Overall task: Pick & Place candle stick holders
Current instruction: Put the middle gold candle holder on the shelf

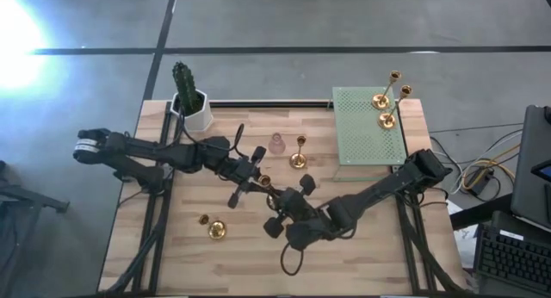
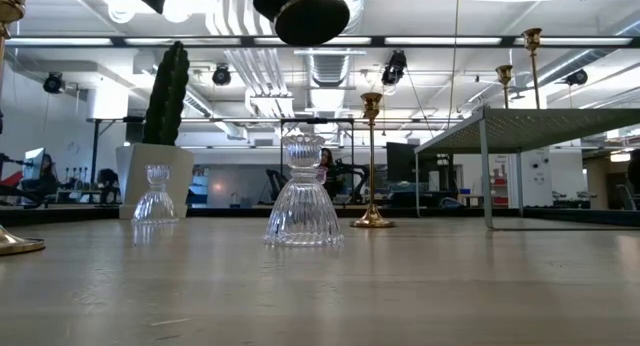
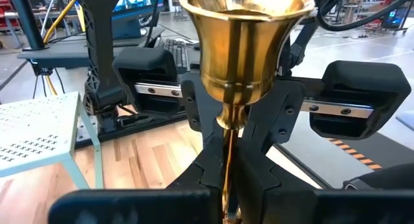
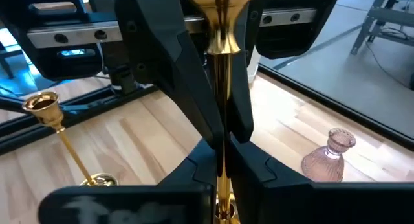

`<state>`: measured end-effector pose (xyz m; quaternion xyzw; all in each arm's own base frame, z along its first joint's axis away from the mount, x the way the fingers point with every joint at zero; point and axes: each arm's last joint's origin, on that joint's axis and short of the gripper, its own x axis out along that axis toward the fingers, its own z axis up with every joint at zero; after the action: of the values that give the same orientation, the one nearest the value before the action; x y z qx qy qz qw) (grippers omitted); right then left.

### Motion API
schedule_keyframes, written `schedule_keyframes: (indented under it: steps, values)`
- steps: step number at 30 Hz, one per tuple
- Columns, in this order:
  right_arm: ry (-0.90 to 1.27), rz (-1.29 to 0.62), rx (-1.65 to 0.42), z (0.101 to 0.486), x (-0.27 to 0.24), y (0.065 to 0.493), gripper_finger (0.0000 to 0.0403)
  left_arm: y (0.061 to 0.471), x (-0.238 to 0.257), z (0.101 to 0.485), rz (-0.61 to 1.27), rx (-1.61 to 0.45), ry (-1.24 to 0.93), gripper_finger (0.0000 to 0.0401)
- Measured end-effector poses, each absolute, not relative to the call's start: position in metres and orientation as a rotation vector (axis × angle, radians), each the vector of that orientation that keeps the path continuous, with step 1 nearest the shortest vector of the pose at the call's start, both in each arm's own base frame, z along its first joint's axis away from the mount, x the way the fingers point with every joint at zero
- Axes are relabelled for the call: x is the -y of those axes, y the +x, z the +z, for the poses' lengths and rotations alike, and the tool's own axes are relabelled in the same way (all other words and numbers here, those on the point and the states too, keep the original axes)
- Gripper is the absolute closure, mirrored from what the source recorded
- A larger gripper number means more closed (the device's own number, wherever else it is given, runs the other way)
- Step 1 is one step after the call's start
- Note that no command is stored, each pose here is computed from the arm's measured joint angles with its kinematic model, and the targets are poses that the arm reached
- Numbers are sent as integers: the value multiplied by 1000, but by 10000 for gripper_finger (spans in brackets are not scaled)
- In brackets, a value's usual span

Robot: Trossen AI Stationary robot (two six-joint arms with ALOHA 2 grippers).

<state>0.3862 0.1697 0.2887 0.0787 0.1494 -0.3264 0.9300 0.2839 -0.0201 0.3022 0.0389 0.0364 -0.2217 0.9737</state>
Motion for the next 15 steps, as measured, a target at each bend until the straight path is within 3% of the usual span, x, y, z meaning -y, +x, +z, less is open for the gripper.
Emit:
schedule_keyframes:
  steps: [9,15]
  values:
    - [169,-658,-312,288,-170,386,390,284,20,301,-458,-79,79,368]
    - [166,-658,-315,288,-172,384,391,283,21,300,-466,-90,97,231]
